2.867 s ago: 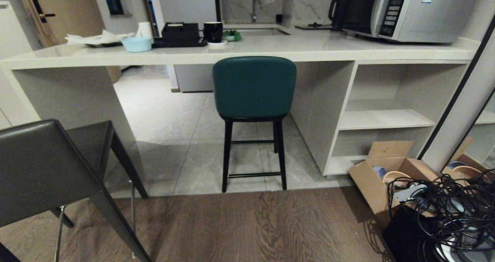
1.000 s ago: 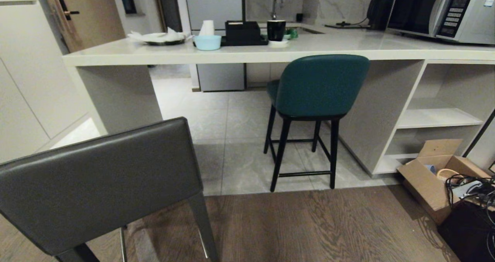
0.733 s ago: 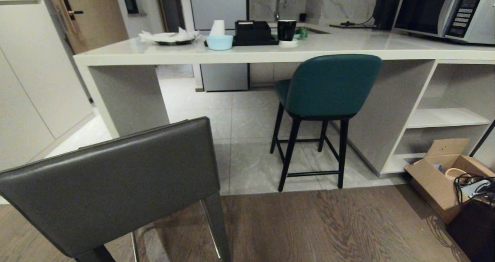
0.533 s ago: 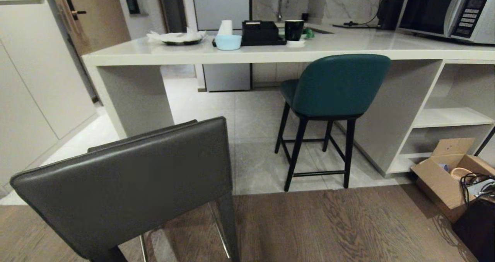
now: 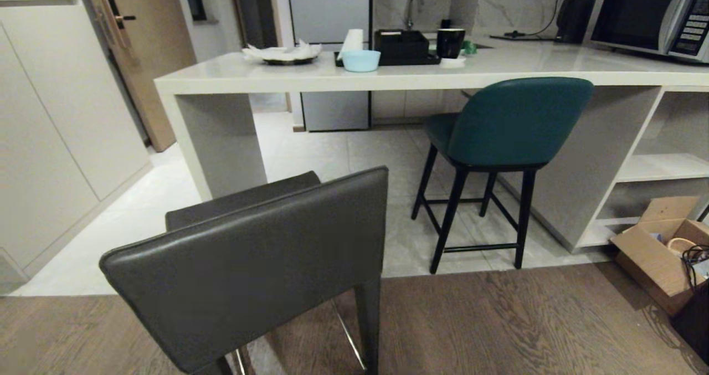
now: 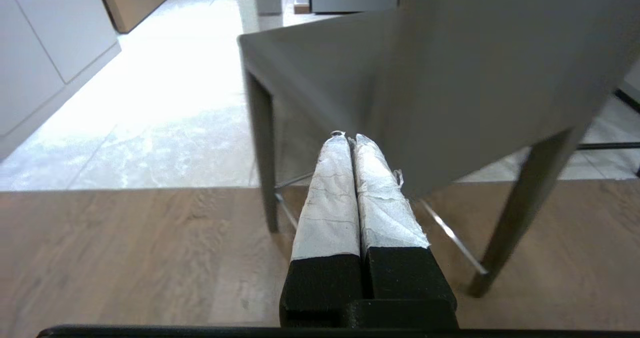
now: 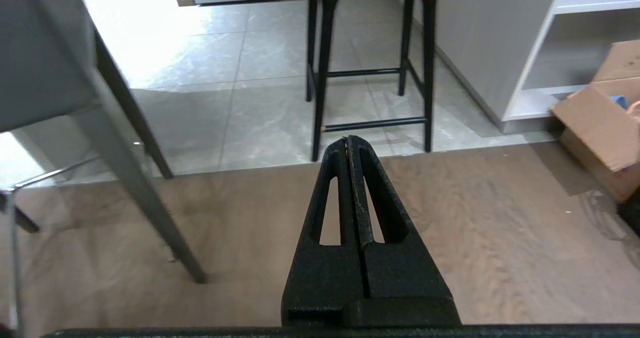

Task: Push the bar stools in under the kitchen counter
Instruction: Push the gray chair back under the dining table

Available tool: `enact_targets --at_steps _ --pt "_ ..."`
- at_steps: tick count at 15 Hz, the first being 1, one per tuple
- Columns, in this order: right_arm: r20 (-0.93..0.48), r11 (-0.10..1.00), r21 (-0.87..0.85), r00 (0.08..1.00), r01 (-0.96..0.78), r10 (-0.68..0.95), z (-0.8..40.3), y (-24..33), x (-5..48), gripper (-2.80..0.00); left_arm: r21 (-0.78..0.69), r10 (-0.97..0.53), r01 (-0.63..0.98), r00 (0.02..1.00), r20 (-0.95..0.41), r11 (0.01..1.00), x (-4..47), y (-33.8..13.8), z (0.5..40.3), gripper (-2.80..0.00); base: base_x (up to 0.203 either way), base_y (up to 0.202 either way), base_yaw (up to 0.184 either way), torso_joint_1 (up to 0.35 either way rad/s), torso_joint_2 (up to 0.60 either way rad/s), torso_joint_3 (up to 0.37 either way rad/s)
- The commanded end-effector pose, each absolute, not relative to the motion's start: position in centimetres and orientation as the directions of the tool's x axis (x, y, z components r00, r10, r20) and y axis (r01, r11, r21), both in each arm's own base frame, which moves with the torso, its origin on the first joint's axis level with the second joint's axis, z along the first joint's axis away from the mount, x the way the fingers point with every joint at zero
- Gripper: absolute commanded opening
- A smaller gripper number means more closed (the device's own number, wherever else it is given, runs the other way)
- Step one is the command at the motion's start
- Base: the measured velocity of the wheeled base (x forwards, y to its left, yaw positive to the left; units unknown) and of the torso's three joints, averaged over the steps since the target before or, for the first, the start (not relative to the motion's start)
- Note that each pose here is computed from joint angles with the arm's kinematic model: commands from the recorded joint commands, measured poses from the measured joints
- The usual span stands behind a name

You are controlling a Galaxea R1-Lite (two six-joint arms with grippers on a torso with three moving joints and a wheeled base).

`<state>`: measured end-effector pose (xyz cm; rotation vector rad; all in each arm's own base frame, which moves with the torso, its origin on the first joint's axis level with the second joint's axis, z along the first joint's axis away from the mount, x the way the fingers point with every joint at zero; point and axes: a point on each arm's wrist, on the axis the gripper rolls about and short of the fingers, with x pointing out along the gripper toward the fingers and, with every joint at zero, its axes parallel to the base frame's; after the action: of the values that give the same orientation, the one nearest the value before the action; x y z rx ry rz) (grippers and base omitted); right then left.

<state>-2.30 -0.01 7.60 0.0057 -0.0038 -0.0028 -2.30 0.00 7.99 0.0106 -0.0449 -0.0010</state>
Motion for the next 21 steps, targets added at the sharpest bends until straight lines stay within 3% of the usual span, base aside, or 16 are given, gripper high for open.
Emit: enact_targets --at_steps 1,12,15,17,21 --pt "0.003 1.0 0.006 1.0 0.003 -0.003 7.6 0.0 -2.3 -2.8 0.011 -0.002 0.001 1.0 0.025 1.0 -2.1 0.0 7.4 -2.8 0.0 0.198 -0.001 0.006 0.0 0.01" --pt "0.003 1.0 0.0 1.0 0.002 -0.002 7.6 0.0 -2.3 -2.8 0.01 -0.001 0.001 1.0 0.025 1.0 -2.1 0.0 7.4 -2.8 0.0 0.192 -0.001 0.002 0.0 0.002" --pt "0.022 0.999 -0.039 1.0 0.004 -0.004 8.2 0.0 -2.5 -2.8 -0.006 0.002 -0.002 0.999 0.053 1.0 -2.2 0.0 7.8 -2.8 0.0 0.03 0.0 0.002 0.0 0.001" --pt "0.016 0.999 -0.044 1.0 0.001 0.0 10.6 0.0 -2.5 -2.8 -0.028 0.004 0.0 0.993 0.12 1.0 -2.7 0.0 10.3 -2.8 0.0 0.0 0.0 0.0 0.0 0.0" --pt "-0.155 0.999 0.017 0.987 -0.031 0.033 15.2 0.1 1.8 -2.8 -0.062 -0.005 -0.001 0.996 -0.088 0.998 1.4 0.0 14.3 -2.8 0.0 0.0 0.0 0.0 0.0 0.0"
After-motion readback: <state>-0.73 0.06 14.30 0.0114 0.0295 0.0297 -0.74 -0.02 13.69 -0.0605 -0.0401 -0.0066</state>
